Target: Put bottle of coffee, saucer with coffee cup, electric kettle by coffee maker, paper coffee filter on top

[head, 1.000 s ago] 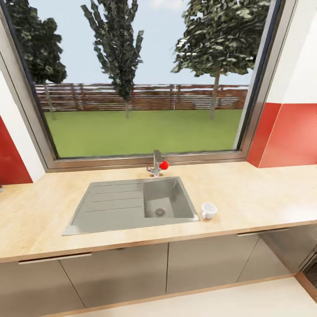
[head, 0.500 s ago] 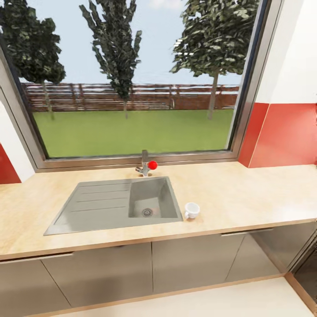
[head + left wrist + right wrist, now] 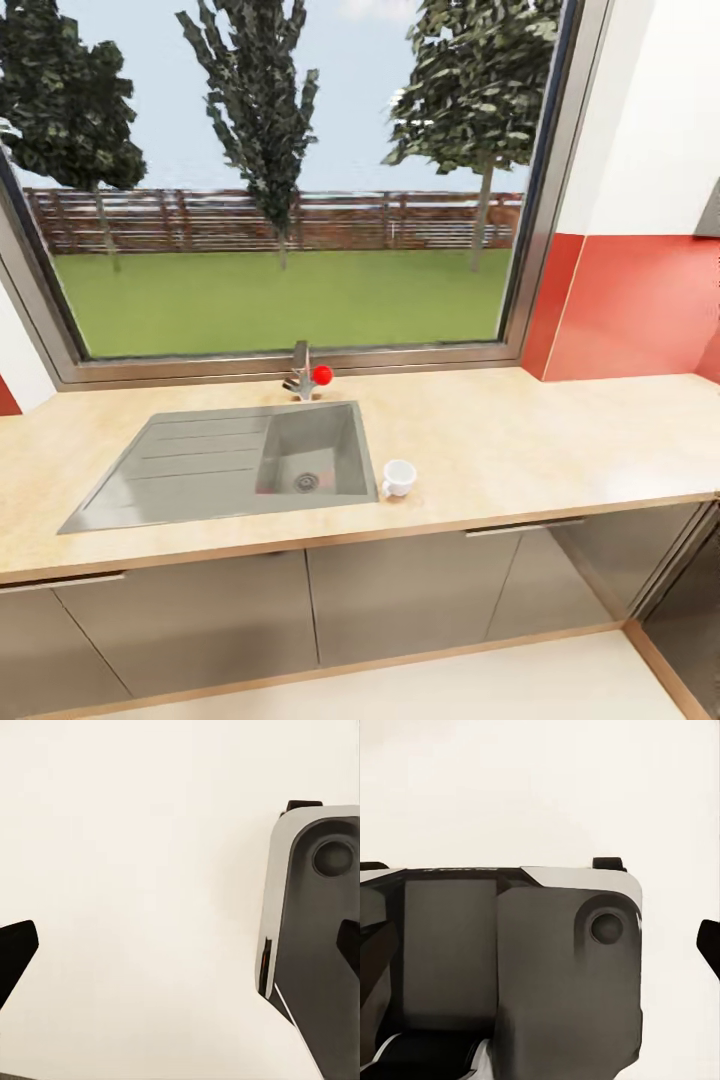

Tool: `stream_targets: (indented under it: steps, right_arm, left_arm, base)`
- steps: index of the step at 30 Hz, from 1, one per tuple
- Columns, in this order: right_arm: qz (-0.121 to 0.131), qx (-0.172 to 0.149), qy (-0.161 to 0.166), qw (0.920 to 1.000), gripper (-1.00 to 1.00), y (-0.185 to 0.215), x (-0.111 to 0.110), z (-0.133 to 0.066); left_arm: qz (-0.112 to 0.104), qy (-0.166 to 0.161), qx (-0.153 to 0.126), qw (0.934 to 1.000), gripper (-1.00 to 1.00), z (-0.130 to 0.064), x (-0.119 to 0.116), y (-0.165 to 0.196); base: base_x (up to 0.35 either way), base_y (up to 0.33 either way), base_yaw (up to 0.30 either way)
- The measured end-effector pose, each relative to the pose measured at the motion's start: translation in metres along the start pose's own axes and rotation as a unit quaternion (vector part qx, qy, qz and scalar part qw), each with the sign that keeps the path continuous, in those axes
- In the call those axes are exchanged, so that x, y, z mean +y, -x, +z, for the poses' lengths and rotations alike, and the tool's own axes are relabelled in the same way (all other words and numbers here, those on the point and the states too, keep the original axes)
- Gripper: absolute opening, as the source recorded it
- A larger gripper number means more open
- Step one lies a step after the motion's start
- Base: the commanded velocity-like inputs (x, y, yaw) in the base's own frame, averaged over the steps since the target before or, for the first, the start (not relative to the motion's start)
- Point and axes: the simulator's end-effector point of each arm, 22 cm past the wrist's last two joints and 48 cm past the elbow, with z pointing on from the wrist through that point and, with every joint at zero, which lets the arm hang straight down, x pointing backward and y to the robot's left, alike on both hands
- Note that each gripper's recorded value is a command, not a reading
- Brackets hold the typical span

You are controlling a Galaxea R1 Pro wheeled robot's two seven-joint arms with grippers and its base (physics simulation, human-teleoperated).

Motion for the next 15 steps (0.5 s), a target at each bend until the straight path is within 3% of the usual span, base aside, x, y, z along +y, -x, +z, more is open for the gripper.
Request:
stream_targets:
  steps: [15]
  right_arm:
    - [0.000, 0.000, 0.000, 1.0000, 1.00, 0.0001, 0.0000, 0.0001]
  left_arm:
    - [-0.001, -0.001, 0.000, 1.0000, 1.00, -0.0001, -0.0014, 0.0003]
  base:
    - [-0.077, -0.274, 0.234]
